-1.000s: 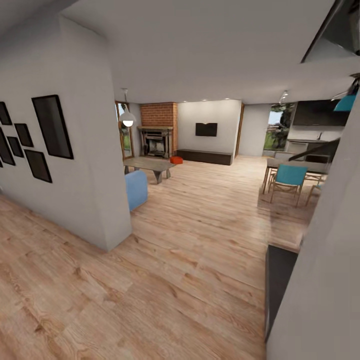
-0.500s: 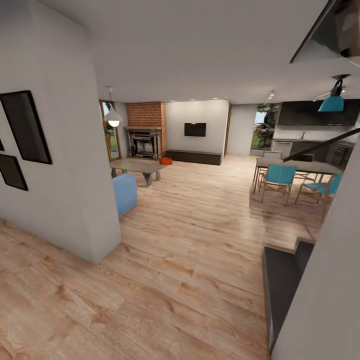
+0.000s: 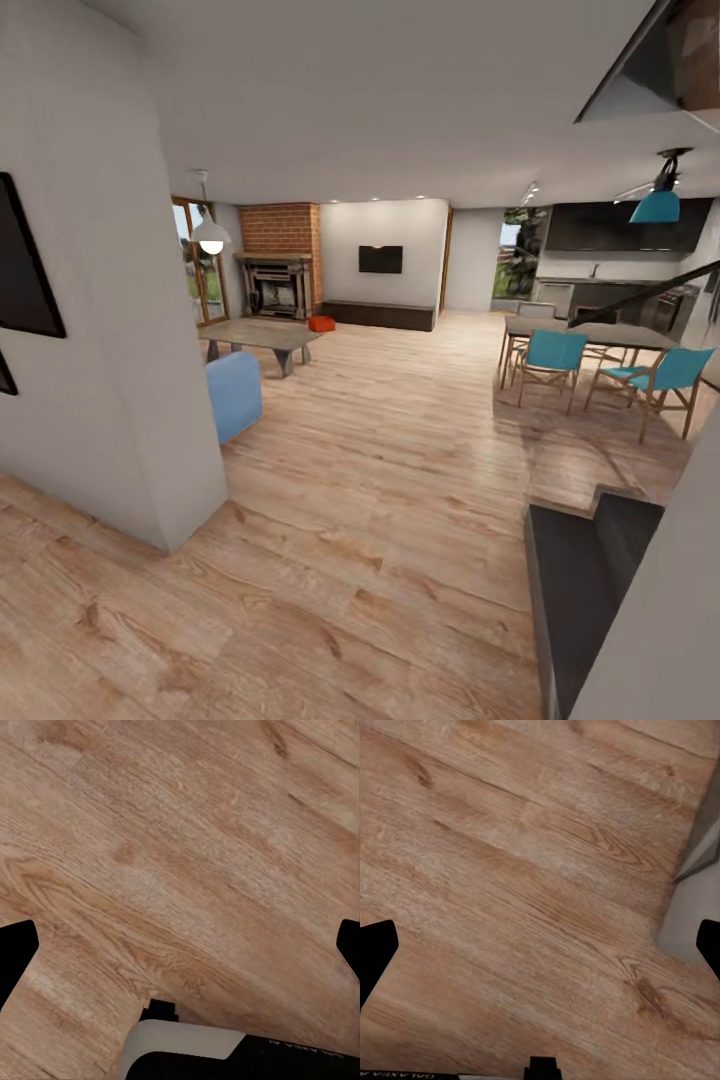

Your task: Move the two storage containers from the living room to the garage. In the garage, place one container on the floor and stack the other container on top of it (either order is fine).

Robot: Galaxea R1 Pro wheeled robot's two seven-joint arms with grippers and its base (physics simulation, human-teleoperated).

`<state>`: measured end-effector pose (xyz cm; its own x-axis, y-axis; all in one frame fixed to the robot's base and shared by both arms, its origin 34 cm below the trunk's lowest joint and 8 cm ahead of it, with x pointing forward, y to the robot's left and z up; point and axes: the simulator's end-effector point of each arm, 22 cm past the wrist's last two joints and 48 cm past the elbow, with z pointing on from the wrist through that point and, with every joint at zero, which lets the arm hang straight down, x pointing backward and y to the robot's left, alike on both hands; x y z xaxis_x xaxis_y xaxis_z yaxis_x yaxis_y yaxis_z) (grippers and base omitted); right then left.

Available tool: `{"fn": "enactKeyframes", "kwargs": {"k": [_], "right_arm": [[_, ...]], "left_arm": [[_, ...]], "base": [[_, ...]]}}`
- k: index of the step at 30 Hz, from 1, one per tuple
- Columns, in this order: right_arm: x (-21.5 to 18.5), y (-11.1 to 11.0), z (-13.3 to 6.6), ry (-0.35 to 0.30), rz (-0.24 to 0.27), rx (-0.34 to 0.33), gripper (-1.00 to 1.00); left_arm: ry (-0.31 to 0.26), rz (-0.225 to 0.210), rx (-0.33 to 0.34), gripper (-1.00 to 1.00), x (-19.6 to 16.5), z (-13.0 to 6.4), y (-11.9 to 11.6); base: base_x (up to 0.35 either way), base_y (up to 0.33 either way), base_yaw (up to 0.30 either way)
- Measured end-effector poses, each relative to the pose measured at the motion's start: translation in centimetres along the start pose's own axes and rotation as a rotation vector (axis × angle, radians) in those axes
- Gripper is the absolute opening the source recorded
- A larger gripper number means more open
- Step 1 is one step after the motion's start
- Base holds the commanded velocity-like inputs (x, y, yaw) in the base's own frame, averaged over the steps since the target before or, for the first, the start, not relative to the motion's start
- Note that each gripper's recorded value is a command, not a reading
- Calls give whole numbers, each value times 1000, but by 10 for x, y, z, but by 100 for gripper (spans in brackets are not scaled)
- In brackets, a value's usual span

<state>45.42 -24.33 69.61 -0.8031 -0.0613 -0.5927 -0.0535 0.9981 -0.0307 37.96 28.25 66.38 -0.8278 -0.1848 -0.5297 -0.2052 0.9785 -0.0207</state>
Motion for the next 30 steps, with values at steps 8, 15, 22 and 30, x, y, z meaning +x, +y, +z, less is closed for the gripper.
{"fn": "enactKeyframes", "kwargs": {"k": [8, 15, 22, 30], "right_arm": [[0, 0, 0, 0, 0, 0, 100], [0, 0, 0, 0, -2, -1, 100], [0, 0, 0, -1, -2, 0, 100], [0, 0, 0, 0, -3, -1, 100]], "left_arm": [[0, -1, 1, 100, 0, 0, -1], [0, -1, 1, 100, 0, 0, -2], [1, -1, 2, 100, 1, 0, -3], [1, -1, 3, 100, 1, 0, -3]], "base": [[325, 0, 0], [325, 0, 0], [325, 0, 0], [325, 0, 0]]}}
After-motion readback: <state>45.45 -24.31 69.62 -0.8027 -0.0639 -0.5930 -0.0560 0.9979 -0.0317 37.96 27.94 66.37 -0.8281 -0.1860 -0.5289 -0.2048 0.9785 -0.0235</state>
